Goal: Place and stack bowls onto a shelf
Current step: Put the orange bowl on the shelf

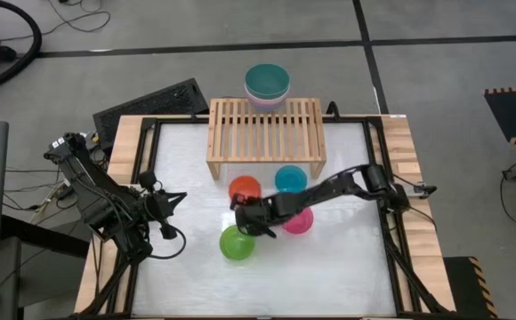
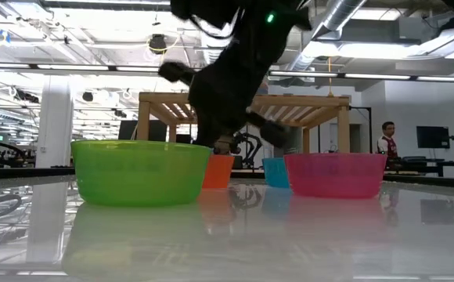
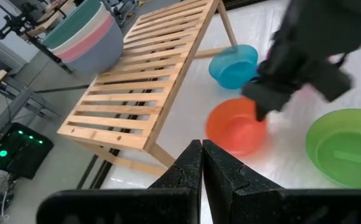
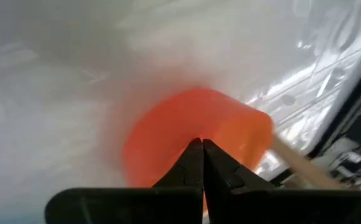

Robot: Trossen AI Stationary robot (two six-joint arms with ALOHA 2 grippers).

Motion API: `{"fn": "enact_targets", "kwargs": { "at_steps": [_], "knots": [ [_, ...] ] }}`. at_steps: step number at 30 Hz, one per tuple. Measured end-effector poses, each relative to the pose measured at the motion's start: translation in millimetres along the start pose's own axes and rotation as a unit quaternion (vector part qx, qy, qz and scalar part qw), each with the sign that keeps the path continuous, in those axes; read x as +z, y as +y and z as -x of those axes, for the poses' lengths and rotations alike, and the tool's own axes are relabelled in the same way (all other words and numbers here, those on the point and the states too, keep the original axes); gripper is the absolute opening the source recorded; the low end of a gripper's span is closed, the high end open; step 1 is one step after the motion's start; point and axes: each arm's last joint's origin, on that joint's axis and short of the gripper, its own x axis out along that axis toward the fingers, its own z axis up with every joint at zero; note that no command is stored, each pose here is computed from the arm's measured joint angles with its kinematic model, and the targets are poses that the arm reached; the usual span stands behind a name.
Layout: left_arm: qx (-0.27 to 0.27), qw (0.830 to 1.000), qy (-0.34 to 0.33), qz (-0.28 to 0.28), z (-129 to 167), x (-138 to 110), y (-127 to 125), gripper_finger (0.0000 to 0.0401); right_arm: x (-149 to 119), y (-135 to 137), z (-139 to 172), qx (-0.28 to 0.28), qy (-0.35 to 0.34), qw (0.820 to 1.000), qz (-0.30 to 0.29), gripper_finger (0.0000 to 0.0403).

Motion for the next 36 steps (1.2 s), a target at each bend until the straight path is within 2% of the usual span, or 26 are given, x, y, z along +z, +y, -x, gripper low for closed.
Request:
{"fn": "enact_targets", "kwargs": {
  "at_steps": [5,7,11,14,17,21,26,28,31,36],
  "knots": [
    [0.0,1.0,-0.001,0.0,0.0,0.1,0.0,0.0,31.3,6.1,23.2,-0.023,0.0,0.999,0.029,0.0018],
    [0.004,1.0,-0.005,-0.001,0.0,0.3,0.2,0.0,39.3,1.9,33.8,-0.045,0.012,0.999,0.012,0.0023],
    [0.007,1.0,-0.021,0.012,0.1,3.0,-1.6,0.0002,41.0,-16.6,58.1,-0.088,0.056,0.991,-0.081,0.0041],
    [-0.011,1.0,-0.023,0.017,-0.3,6.8,-5.8,0.0017,21.8,-36.0,94.3,-0.102,0.074,0.972,-0.197,0.0045],
    [-0.053,0.998,-0.011,0.032,-2.9,13.2,-11.8,0.0043,-13.2,-49.2,148.2,-0.1,0.073,0.926,-0.356,0.0047],
    [-0.118,0.991,0.006,0.067,-13.2,27.0,-17.0,0.0085,-62.1,-48.7,221.9,-0.078,0.037,0.833,-0.546,0.0049],
    [-0.189,0.971,0.046,0.139,-43.3,44.7,-8.0,0.0126,-118.3,-26.6,293.9,-0.032,-0.027,0.717,-0.696,0.005],
    [-0.216,0.966,0.075,0.121,-61.0,46.8,-3.4,0.0139,-137.1,-14.2,317.2,-0.013,-0.049,0.681,-0.73,0.005],
    [-0.263,0.959,0.101,0.027,-86.0,46.3,-2.8,0.0155,-155.9,2.0,343.7,-0.002,-0.077,0.649,-0.756,0.0051],
    [-0.329,0.932,0.132,-0.076,-132.9,41.6,-3.8,0.0179,-174.6,21.9,374.7,0.0,-0.131,0.629,-0.766,0.0051]
  ]
}}
